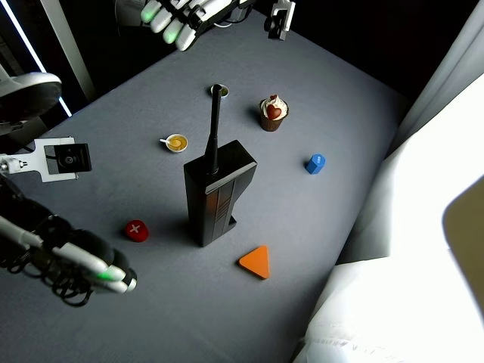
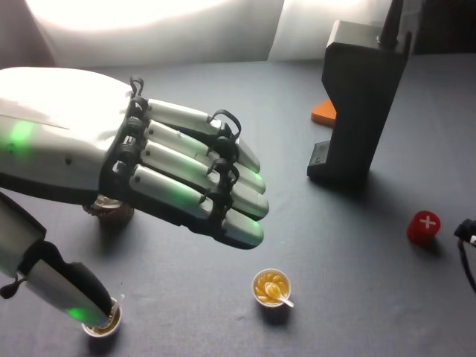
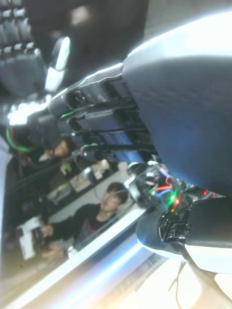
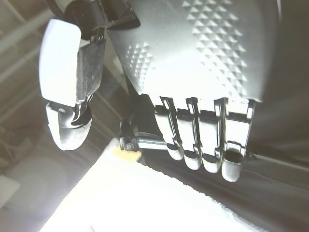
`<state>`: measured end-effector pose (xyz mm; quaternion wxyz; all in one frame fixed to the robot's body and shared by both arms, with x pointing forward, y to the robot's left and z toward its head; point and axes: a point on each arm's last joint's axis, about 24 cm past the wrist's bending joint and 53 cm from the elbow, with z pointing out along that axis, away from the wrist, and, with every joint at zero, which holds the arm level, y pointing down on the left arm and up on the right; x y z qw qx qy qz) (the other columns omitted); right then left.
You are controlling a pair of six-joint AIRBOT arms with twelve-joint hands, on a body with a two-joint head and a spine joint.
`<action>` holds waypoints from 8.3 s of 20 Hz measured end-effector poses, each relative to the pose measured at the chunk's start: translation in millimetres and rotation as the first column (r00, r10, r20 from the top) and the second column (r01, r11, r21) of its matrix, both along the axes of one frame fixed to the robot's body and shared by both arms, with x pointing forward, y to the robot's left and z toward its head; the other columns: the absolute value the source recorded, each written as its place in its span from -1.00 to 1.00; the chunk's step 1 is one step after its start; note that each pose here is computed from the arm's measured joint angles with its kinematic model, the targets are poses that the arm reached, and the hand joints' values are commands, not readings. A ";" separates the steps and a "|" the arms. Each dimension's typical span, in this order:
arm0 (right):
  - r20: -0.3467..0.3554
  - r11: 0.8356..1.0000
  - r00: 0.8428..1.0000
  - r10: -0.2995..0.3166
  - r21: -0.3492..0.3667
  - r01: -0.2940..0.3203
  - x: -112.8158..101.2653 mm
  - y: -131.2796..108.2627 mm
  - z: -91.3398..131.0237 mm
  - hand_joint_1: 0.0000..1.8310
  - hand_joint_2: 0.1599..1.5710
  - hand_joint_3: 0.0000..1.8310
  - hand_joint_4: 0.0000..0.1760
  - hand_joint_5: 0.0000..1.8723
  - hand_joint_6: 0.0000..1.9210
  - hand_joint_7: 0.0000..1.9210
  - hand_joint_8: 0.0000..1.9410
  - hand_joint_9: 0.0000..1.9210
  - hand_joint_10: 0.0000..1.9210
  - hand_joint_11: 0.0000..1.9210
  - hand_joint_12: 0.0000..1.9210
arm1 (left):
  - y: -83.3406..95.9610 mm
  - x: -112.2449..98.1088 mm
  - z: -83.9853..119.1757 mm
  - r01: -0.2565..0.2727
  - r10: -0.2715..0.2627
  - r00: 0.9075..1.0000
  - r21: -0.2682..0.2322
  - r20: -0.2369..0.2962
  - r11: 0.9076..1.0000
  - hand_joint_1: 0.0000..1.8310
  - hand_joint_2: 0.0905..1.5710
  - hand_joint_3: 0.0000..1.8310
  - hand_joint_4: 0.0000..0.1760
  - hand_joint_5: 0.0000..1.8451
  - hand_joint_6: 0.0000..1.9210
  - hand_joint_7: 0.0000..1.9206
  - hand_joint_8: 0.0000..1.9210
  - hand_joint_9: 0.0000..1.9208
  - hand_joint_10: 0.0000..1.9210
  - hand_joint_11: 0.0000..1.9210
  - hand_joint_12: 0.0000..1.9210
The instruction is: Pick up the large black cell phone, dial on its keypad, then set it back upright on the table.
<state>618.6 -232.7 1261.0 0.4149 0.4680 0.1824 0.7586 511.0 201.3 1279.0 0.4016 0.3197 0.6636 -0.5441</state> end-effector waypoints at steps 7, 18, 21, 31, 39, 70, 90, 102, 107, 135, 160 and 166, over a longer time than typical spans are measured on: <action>-0.016 0.999 1.000 0.001 0.044 -0.001 20.6 18.7 -5.2 -0.61 0.14 -1.00 -1.00 -0.90 -1.00 -0.86 -1.00 -0.89 -1.00 -1.00 -0.60 | 0.7 6.8 -1.7 -0.029 0.029 1.000 -0.009 -0.009 1.000 -0.78 0.52 -1.00 -1.00 -0.75 -1.00 -0.76 -1.00 -0.78 -1.00 -1.00 -0.42; -0.015 0.997 1.000 0.016 0.071 -0.014 32.2 35.5 -8.4 -0.54 0.10 -1.00 -1.00 -0.91 -1.00 -0.87 -1.00 -0.89 -1.00 -1.00 -0.55 | 6.0 40.5 -8.8 -0.128 0.125 0.987 0.027 0.097 0.991 -0.76 0.51 -1.00 -1.00 -0.73 -1.00 -0.75 -1.00 -0.76 -1.00 -1.00 -0.36; -0.014 0.997 1.000 0.025 0.071 -0.024 33.9 41.8 -11.3 -0.53 0.11 -1.00 -1.00 -0.93 -1.00 -0.90 -1.00 -0.91 -1.00 -1.00 -0.60 | 7.2 44.5 -10.0 -0.145 0.140 0.984 0.035 0.109 0.989 -0.75 0.51 -1.00 -1.00 -0.74 -1.00 -0.77 -1.00 -0.78 -1.00 -1.00 -0.41; -0.007 0.996 1.000 0.018 0.090 -0.017 48.8 54.1 -17.0 -0.44 0.19 -0.99 -1.00 -0.99 -1.00 -0.95 -1.00 -0.95 -1.00 -1.00 -0.72 | 33.5 58.2 -11.4 -0.199 0.190 0.973 0.064 0.130 0.978 -0.76 0.51 -1.00 -1.00 -0.72 -1.00 -0.74 -1.00 -0.77 -1.00 -1.00 -0.35; -0.011 0.991 1.000 -0.004 0.134 0.006 59.2 59.1 -17.5 -0.02 0.13 -1.00 -1.00 -1.00 -1.00 -1.00 -1.00 -1.00 -1.00 -1.00 -0.85 | 32.6 60.3 -18.1 -0.173 0.166 0.982 0.074 0.093 0.982 -0.72 0.50 -1.00 -1.00 -0.73 -1.00 -0.76 -1.00 -0.77 -1.00 -1.00 -0.35; -0.012 0.990 0.999 0.040 0.138 -0.038 73.6 83.1 -14.4 0.02 0.03 -1.00 -1.00 -0.98 -0.99 -1.00 -1.00 -1.00 -1.00 -1.00 -1.00 | 31.7 69.4 -20.0 -0.208 0.204 0.977 0.065 0.057 0.976 -0.73 0.50 -1.00 -1.00 -0.76 -1.00 -0.75 -1.00 -0.79 -1.00 -1.00 -0.47; 0.005 0.987 0.999 0.049 0.151 -0.050 83.4 94.5 -6.3 0.04 0.02 -1.00 -1.00 -0.96 -0.99 -1.00 -1.00 -1.00 -1.00 -1.00 -1.00 | 23.5 70.4 -23.8 -0.191 0.188 0.981 0.069 0.053 0.979 -0.72 0.49 -1.00 -1.00 -0.75 -1.00 -0.75 -1.00 -0.77 -1.00 -1.00 -0.40; -0.003 0.984 0.998 0.058 0.166 -0.057 85.1 102.1 -7.5 0.14 0.11 -0.98 -1.00 -1.00 -1.00 -1.00 -1.00 -1.00 -1.00 -1.00 -1.00 | 16.0 70.9 -26.3 -0.175 0.173 0.984 0.067 0.039 0.982 -0.70 0.48 -1.00 -1.00 -0.72 -0.99 -0.72 -0.99 -0.74 -0.99 -1.00 -0.29; 0.000 0.984 0.998 0.057 0.169 -0.056 86.8 104.6 -7.2 0.33 0.18 -0.97 -1.00 -1.00 -1.00 -1.00 -1.00 -1.00 -1.00 -1.00 -1.00 | 13.2 71.5 -27.0 -0.171 0.169 0.985 0.065 0.034 0.983 -0.68 0.46 -1.00 -1.00 -0.74 -1.00 -0.72 -1.00 -0.74 -0.99 -1.00 -0.34; 0.130 0.982 0.981 0.144 0.103 -0.157 64.3 120.4 34.7 0.62 0.40 -1.00 -1.00 0.01 0.02 -0.05 0.05 -0.13 0.29 -0.35 0.80 | 11.0 71.7 -27.2 -0.168 0.166 0.986 0.061 0.024 0.984 -0.66 0.45 -0.99 -1.00 -0.70 -1.00 -0.69 -1.00 -0.73 -1.00 -1.00 -0.32; 0.353 0.860 0.831 0.429 0.123 -0.496 -17.9 108.1 105.6 0.49 0.41 -1.00 -1.00 -0.03 0.01 -0.11 0.20 -0.11 0.45 -0.24 0.45 | 63.2 113.2 -1.1 -0.331 0.332 0.943 -0.029 0.014 0.943 0.32 0.56 -0.97 -0.46 -0.70 -1.00 -0.27 0.21 -0.32 0.38 -0.58 0.71; 0.351 0.860 0.823 0.447 0.086 -0.504 -15.7 108.0 102.4 0.48 0.44 -1.00 -1.00 -0.04 0.01 -0.18 0.34 -0.18 0.53 -0.29 0.50 | 80.8 120.8 5.7 -0.365 0.366 0.929 -0.041 0.046 0.930 0.52 0.48 -1.00 -0.05 -0.80 -1.00 -0.15 0.78 0.17 1.00 0.18 1.00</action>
